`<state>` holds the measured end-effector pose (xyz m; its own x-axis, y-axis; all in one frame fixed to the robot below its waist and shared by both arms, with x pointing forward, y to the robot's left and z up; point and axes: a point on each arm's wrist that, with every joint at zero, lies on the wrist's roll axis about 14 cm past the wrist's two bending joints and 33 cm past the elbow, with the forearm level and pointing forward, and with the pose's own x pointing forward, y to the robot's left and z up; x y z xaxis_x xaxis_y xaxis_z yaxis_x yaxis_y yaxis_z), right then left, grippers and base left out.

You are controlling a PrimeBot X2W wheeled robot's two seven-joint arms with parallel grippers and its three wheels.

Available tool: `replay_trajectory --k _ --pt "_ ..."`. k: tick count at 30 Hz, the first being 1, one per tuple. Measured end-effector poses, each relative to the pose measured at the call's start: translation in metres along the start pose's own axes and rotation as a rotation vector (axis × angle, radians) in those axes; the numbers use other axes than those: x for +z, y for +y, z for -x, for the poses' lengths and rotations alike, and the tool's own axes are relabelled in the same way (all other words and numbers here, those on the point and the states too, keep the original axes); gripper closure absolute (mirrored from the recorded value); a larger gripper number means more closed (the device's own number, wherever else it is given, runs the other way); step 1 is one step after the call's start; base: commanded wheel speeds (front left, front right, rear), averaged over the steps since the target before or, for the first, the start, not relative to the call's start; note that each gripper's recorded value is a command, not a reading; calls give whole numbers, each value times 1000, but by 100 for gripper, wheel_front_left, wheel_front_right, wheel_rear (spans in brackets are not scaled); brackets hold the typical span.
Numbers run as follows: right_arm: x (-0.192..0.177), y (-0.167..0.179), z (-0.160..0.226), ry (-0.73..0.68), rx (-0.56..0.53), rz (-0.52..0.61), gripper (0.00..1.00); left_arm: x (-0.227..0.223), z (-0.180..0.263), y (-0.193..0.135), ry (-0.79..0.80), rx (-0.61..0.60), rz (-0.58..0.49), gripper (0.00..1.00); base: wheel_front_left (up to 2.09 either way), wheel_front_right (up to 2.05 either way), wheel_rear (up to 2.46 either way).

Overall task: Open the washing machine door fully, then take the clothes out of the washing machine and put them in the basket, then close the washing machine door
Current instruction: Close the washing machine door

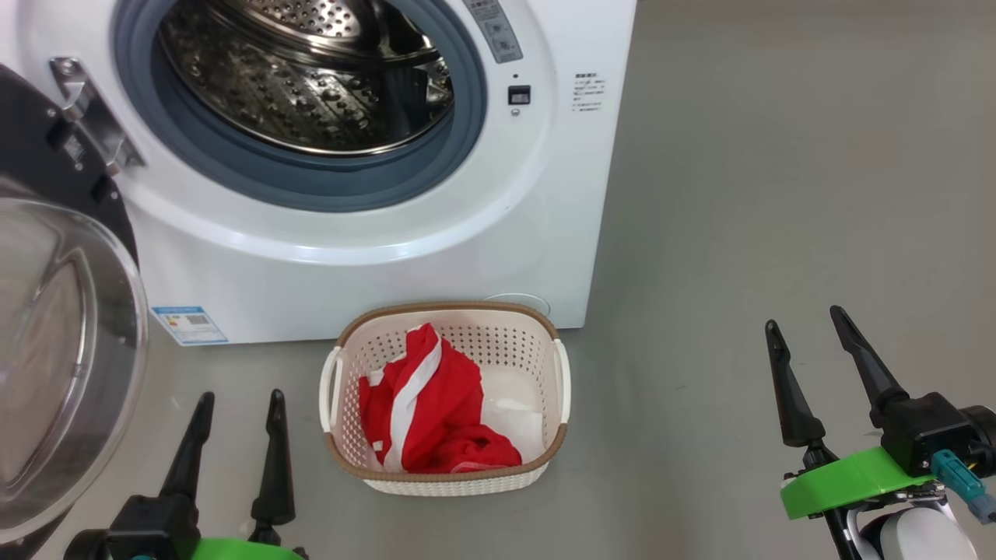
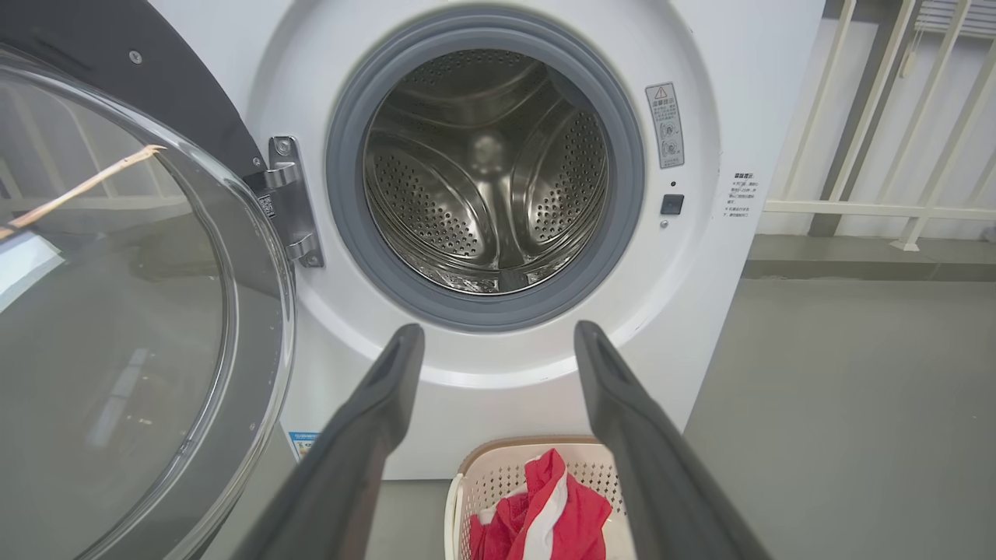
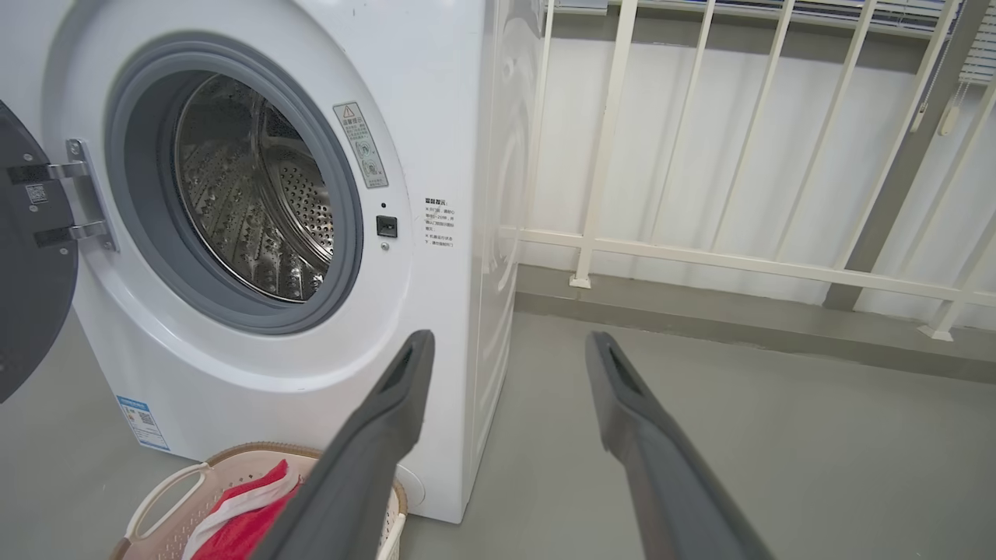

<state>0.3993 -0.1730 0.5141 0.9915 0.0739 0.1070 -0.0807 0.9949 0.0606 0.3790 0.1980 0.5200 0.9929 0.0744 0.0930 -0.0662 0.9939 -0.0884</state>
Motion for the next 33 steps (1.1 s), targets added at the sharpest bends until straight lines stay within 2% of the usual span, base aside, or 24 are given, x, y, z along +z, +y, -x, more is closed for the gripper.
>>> replay_trajectory --k 14,33 --pt "-5 44 -20 3 127 -14 0 29 19 40 -60 150 -33 0 0 0 0" --pt "-1 154 -38 -15 426 -47 0 59 95 115 -106 436 -99 0 0 0 0"
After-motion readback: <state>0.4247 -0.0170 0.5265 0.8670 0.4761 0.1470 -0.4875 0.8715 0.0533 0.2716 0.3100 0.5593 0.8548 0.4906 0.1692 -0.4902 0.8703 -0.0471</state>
